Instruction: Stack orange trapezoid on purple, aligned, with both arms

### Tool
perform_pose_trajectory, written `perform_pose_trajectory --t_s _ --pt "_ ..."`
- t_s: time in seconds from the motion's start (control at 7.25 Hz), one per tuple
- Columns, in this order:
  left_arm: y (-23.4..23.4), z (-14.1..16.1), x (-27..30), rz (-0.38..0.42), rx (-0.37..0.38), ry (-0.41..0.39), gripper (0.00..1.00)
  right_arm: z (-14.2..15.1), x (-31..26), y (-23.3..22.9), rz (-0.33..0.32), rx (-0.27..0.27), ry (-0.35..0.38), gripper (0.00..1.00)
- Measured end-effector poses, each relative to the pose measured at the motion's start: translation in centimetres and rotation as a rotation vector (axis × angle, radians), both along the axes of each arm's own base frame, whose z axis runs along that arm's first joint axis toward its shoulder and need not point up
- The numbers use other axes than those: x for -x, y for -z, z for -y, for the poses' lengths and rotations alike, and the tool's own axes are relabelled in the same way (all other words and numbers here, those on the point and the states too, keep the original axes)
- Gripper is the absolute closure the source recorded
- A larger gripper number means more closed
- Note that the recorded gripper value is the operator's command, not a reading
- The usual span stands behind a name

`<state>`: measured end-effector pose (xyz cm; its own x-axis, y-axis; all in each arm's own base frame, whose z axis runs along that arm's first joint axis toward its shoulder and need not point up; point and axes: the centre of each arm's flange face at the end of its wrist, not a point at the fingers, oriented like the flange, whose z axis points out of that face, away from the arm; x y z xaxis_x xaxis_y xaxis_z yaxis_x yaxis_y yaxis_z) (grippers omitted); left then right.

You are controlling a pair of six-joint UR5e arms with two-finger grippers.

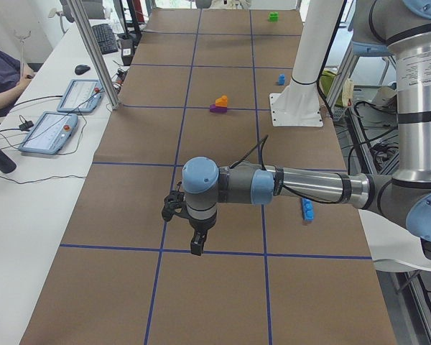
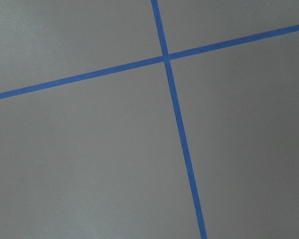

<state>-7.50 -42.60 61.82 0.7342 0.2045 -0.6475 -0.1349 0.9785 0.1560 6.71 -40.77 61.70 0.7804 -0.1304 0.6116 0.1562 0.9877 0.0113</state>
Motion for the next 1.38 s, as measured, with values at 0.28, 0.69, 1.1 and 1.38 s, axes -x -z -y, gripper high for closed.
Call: perform_pose_trajectory --t_s 0.28,0.69,1.1,1.38 --pt "-0.23 0.0 -0.03 -0.001 0.005 0.0 0.0 -0.16 -0.84 -1.18 -0.003 0.009 -0.016 0.0" --pt "-0.43 0.0 -0.08 -0.002 0.009 0.0 0.0 -0.08 -0.93 -1.32 -0.001 0.009 -0.019 0.0" --pt "-0.42 0.06 -0.11 -0.003 0.009 -0.001 0.0 -0.08 -0.9 -1.28 0.003 0.012 -0.024 0.0" --pt "-0.41 0.04 -0.12 -0.004 0.008 -0.001 0.0 -0.13 -0.9 -1.38 0.004 0.015 -0.026 0.0"
